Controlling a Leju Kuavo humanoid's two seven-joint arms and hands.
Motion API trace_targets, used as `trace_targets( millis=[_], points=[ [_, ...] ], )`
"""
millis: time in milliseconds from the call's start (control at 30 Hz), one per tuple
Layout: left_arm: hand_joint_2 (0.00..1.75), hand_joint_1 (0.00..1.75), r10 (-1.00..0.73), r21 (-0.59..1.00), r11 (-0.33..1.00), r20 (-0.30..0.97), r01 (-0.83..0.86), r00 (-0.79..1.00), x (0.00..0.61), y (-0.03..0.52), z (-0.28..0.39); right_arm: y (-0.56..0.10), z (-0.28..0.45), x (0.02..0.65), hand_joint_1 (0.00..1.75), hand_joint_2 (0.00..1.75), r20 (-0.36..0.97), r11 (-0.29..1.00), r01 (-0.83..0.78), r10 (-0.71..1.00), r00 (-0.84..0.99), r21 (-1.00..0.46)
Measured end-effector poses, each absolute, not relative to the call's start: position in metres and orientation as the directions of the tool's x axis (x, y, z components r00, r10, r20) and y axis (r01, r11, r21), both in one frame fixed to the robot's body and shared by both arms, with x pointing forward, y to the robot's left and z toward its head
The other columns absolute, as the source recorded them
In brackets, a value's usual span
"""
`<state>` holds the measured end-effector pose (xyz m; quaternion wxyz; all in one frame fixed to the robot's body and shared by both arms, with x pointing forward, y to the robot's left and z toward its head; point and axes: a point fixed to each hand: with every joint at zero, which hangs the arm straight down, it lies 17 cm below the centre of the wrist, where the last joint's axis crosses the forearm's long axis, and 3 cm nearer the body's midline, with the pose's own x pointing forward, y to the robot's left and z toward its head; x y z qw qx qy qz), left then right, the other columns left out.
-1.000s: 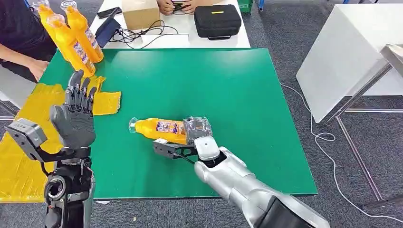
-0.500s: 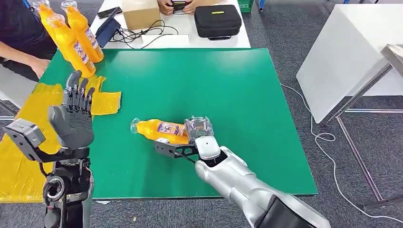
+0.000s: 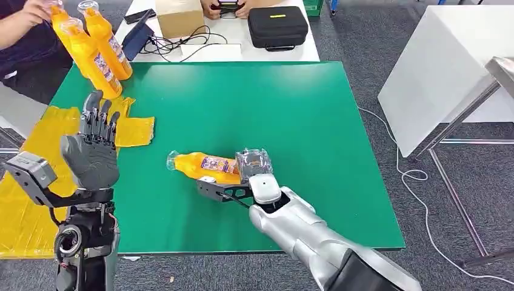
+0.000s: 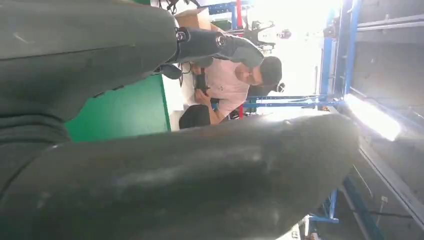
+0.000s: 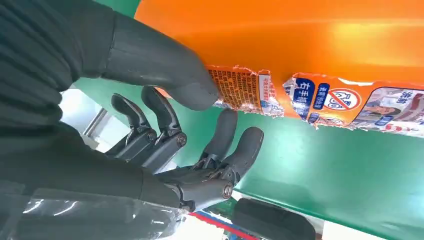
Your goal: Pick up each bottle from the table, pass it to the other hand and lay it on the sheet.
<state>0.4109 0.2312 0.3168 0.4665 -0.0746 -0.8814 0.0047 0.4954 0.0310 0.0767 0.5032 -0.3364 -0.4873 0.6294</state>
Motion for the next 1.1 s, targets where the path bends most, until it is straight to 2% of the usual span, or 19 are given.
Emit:
trace_targets(
  millis=[33, 133, 200, 300, 533, 767, 800, 1100],
  points=[
    [0.0, 0.0, 0.136, -0.078, 0.989, 0.822, 0.127, -0.554, 0.411, 0.231, 0.317, 0.031, 0.077, 0.495, 0.0, 0.0, 0.067, -0.019, -0.306, 0.961, -0.267, -0.952],
    [0.0, 0.0, 0.135, -0.08, 0.989, 0.817, 0.122, -0.561, 0.41, 0.233, 0.318, 0.036, 0.082, 0.496, 0.0, 0.0, 0.068, -0.018, -0.278, 0.953, -0.294, -0.96],
    [0.0, 0.0, 0.132, -0.092, 0.991, 0.805, 0.098, -0.579, 0.406, 0.24, 0.324, 0.074, 0.12, 0.487, 0.0, 0.0, 0.068, 0.031, -0.089, 0.887, -0.456, -0.996],
    [0.0, 0.0, 0.134, -0.099, 0.991, 0.791, 0.092, -0.597, 0.398, 0.248, 0.339, 0.118, 0.214, 0.458, 0.0, 0.0, 0.08, 0.231, 0.189, 0.808, -0.584, -0.955],
    [0.0, 0.0, 0.121, -0.105, 0.993, 0.771, 0.063, -0.625, 0.387, 0.261, 0.346, 0.123, 0.254, 0.444, 0.0, 0.0, 0.177, 0.357, 0.184, 0.77, -0.613, -0.916],
    [0.0, 0.0, 0.116, -0.108, 0.993, 0.77, 0.05, -0.628, 0.384, 0.265, 0.345, 0.121, 0.264, 0.443, 0.0, 0.0, 0.214, 0.399, 0.183, 0.763, -0.61, -0.899],
    [0.0, 0.0, 0.115, -0.108, 0.993, 0.77, 0.049, -0.627, 0.384, 0.266, 0.345, 0.12, 0.264, 0.444, 0.0, 1.75, 0.219, 0.402, 0.18, 0.762, -0.609, -0.898],
    [0.0, 0.0, 0.113, -0.107, 0.993, 0.77, 0.048, -0.628, 0.382, 0.268, 0.341, 0.112, 0.237, 0.456, 0.0, 1.75, 0.293, 0.391, 0.079, 0.794, -0.532, -0.917]
  ],
)
